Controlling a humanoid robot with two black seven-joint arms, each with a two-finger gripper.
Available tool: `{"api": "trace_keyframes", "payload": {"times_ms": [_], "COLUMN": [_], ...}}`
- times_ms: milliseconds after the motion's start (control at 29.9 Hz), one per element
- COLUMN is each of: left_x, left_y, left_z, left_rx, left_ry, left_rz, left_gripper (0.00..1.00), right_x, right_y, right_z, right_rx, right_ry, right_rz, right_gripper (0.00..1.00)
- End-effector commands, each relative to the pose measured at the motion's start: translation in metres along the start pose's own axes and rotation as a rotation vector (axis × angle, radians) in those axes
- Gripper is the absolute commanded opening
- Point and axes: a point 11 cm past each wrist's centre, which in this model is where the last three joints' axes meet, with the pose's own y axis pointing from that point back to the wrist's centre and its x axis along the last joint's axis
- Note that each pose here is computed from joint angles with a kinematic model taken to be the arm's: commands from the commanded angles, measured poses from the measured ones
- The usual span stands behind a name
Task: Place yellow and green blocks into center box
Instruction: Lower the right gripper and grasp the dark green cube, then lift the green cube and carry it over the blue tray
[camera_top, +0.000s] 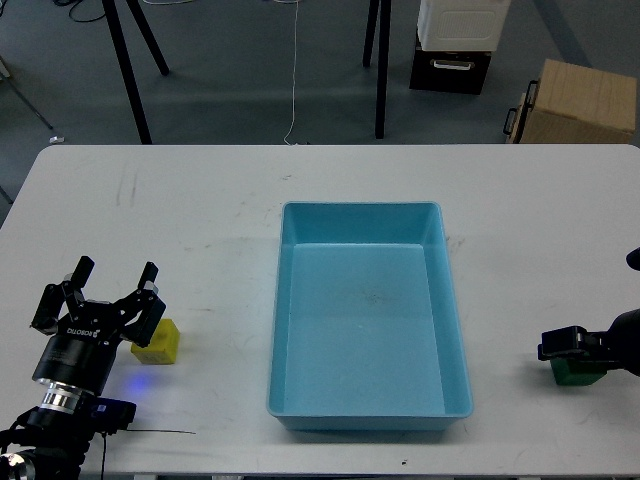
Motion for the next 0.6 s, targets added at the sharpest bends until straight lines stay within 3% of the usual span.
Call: {"api": "trace_keyframes", "payload": {"times_ms": [0, 67, 100, 234, 334, 568], "left_x": [0.001, 0.001, 0.001, 0.001, 0.001, 0.0], "left_y": [0.001, 0.0, 0.0, 0.0, 0.0, 0.0], "left_z": [0.0, 0.0, 0.0, 0.0, 0.0, 0.0], "left_rx": [-0.001, -0.001, -0.001, -0.001, -0.001, 0.0], "left_ry": [0.0, 0.0, 0.0, 0.0, 0.001, 0.0], "left_rz": [0.003, 0.002, 0.002, 0.002, 0.001, 0.0], "left_gripper": [1.0, 1.0, 1.0, 1.0, 1.0, 1.0], "right_x": [-0.001, -0.003, -0.004, 0.004, 0.032, 0.081], "right_y": [0.0, -0.002, -0.002, 0.005, 0.037, 0.099], "right_z": [0.003, 0.004, 0.005, 0.002, -0.01, -0.086], "right_rx": [-0.025, -0.03, -0.031, -0.021, 0.021, 0.348], "right_ry": [-0.001, -0.001, -0.001, -0.01, -0.022, -0.202], "right_rz": [-0.002, -0.01, -0.013, 0.014, 0.102, 0.138], "right_gripper": [0.34, 0.08, 0.02, 0.0, 0.0, 0.0]}}
